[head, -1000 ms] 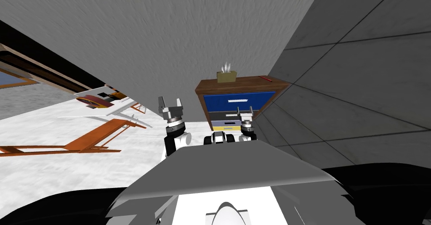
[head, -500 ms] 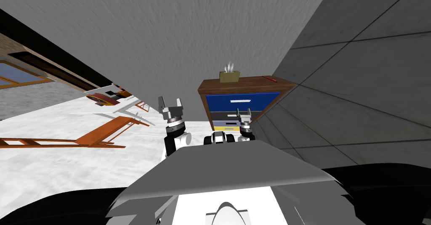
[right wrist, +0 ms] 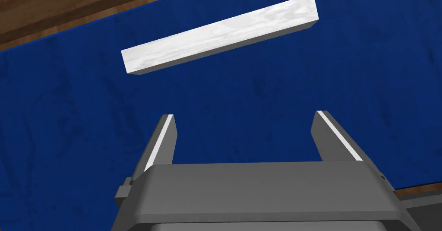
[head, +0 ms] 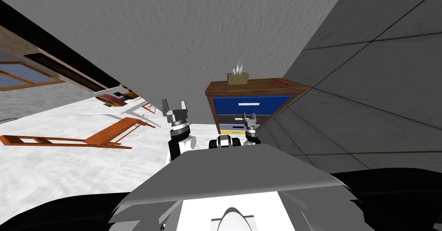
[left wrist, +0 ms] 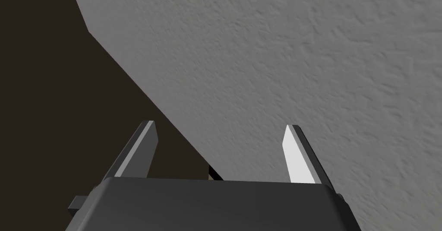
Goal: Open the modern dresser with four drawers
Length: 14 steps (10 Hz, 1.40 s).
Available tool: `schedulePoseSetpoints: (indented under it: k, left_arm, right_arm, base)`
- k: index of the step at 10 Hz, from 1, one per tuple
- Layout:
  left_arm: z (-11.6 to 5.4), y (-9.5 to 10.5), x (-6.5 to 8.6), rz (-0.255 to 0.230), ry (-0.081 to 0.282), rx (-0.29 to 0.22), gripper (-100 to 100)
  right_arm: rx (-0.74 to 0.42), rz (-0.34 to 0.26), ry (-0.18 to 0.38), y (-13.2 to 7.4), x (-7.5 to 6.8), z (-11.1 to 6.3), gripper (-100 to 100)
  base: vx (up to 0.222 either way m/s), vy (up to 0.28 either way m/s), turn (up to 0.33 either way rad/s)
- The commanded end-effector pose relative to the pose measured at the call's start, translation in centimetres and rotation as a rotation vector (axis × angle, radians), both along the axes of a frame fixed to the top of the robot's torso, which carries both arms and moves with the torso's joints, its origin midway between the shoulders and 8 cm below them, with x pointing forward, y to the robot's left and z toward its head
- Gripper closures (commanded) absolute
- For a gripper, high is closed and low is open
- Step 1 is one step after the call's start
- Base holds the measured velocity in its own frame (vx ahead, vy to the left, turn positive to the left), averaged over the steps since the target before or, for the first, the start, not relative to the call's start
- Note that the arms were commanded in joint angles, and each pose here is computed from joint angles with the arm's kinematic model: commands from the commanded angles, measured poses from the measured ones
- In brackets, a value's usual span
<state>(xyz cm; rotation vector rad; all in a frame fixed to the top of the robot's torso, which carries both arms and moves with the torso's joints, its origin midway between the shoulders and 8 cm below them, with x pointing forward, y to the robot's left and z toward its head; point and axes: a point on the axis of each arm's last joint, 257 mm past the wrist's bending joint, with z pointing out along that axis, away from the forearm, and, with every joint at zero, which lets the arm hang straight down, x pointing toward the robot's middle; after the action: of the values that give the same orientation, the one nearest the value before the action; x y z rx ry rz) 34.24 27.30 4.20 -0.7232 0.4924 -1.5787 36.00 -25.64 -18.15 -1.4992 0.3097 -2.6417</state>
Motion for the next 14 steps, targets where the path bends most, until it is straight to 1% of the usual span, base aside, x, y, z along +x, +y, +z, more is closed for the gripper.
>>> schedulePoseSetpoints:
  k: [1,2,4,5,7,8,10,11,12,13,14]
  left_arm:
    - [0.0,0.0,0.0,0.0,0.0,0.0,0]
    - [0.0,0.0,0.0,0.0,0.0,0.0,0]
    - [0.0,0.0,0.0,0.0,0.0,0.0,0]
    - [0.0,0.0,0.0,0.0,0.0,0.0,0]
    - [0.0,0.0,0.0,0.0,0.0,0.0,0]
    - [0.0,0.0,0.0,0.0,0.0,0.0,0]
    - [0.0,0.0,0.0,0.0,0.0,0.0,0]
    - [0.0,0.0,0.0,0.0,0.0,0.0,0]
    - [0.0,0.0,0.0,0.0,0.0,0.0,0]
    - [0.0,0.0,0.0,0.0,0.0,0.0,0]
    - [0.0,0.0,0.0,0.0,0.0,0.0,0]
  right_arm:
    - [0.071,0.032,0.001,-0.1,0.0,-0.6,-100]
    - [0.127,0.045,0.021,-0.4,0.0,-2.1,-100]
    - [0.163,0.065,0.015,-0.4,0.0,-2.1,-100]
    - [0.219,0.076,0.034,-0.6,-0.1,-3.6,-100]
    - [0.252,0.094,0.029,-0.6,-0.1,-3.6,-100]
    - [0.307,0.102,0.048,-1.0,-0.2,-5.0,-100]
    - [0.338,0.118,0.042,-1.0,-0.2,-5.0,-100]
    - [0.394,0.125,0.06,-1.3,-0.4,-6.5,-100]
    - [0.418,0.137,0.055,-1.3,-0.4,-6.5,-100]
    - [0.464,0.137,0.073,-1.8,-0.6,-7.9,-100]
    - [0.491,0.15,0.068,-1.8,-0.6,-7.9,-100]
  base:
    - [0.001,0.012,-0.003]
    - [0.001,0.022,0.105]
    - [0.002,0.016,0.029]
    - [0.0,0.023,0.102]
    - [0.001,0.015,0.033]
    - [0.002,0.022,0.099]
    - [0.001,0.013,0.037]
    - [-0.001,0.018,0.081]
    - [-0.003,0.019,0.084]
    - [0.002,0.027,0.133]
    - [0.003,0.023,0.057]
